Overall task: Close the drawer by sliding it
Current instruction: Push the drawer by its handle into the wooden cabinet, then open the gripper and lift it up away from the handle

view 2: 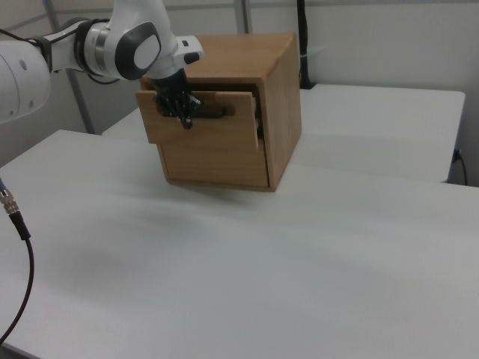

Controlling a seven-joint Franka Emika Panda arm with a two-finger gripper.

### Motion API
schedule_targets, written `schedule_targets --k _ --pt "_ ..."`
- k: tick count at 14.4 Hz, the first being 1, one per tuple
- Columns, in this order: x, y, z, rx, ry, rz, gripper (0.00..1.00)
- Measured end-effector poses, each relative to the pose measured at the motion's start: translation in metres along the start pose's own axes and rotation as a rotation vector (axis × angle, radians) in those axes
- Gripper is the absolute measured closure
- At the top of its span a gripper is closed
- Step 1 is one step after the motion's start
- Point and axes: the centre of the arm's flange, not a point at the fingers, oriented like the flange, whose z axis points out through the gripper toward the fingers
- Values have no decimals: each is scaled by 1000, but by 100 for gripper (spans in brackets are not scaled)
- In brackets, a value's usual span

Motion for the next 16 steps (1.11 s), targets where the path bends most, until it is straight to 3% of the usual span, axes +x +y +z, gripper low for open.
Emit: schedule_targets --k 5,9,11,12,16 --pt "22 -29 25 13 142 33 98" --pt "23 -29 33 12 150 41 96" --pt "23 -24 23 5 145 48 89" --pt "19 -18 9 -2 106 55 86" --pt "-36 14 -84 -12 -182 18 47"
